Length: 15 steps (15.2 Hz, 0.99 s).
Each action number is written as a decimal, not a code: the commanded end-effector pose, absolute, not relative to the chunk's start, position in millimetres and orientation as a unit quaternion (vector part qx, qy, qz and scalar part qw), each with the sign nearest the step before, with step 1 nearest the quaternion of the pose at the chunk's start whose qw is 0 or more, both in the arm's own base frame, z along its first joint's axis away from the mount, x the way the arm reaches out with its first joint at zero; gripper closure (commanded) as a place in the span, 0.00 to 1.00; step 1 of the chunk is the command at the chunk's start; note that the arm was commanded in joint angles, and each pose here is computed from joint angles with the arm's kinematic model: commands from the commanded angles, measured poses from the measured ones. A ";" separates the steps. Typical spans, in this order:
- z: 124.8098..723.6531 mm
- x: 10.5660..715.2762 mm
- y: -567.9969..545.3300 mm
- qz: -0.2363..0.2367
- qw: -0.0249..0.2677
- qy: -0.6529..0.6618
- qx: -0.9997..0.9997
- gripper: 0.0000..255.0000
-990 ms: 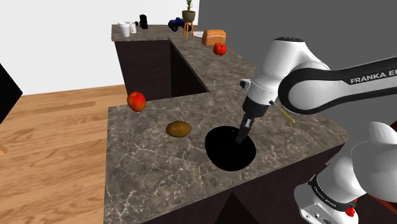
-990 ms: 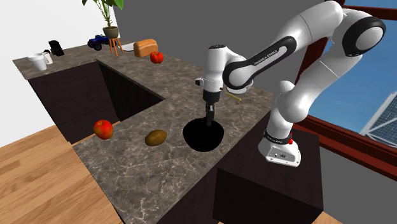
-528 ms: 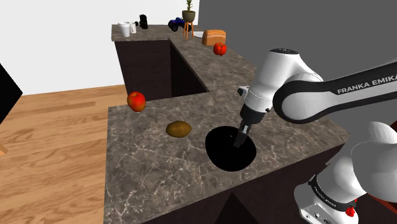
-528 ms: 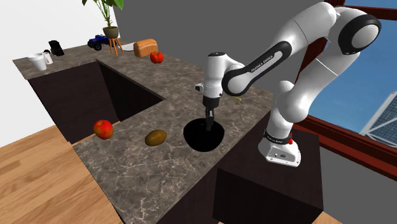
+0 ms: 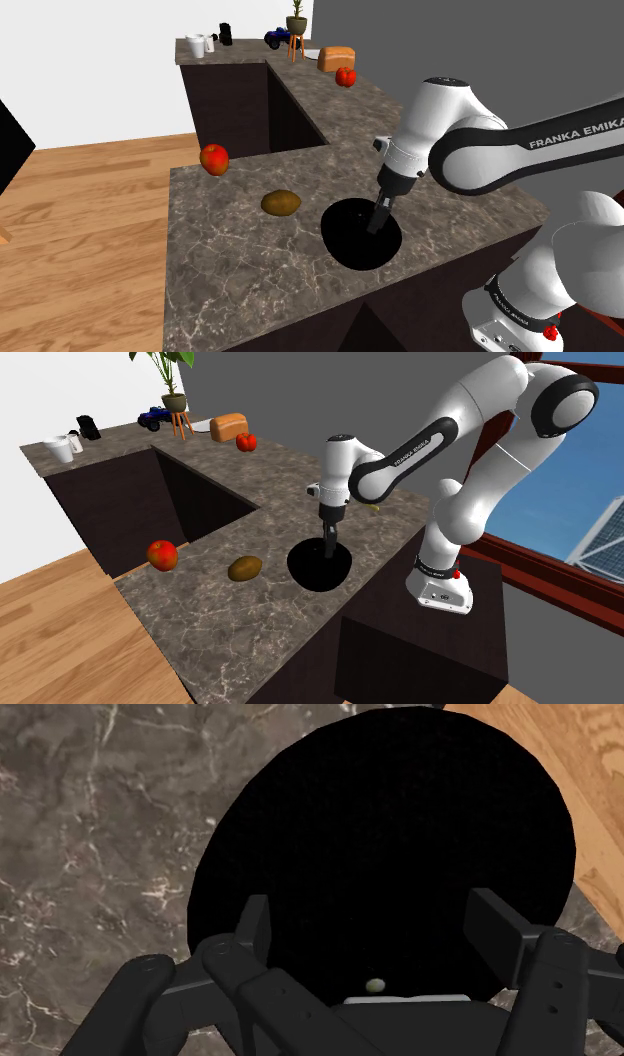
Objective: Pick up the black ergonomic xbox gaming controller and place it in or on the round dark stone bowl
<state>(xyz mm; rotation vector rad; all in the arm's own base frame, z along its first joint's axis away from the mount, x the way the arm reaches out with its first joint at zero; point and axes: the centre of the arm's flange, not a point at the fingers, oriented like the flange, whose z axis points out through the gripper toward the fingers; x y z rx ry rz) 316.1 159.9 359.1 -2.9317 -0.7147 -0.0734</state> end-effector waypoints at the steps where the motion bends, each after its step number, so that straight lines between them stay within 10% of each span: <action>1: 359.0 316.0 159.9 -0.024 0.061 -0.236 -0.969 0.00; 15: 408.5 315.4 153.0 -0.024 0.061 -0.236 -0.969 0.00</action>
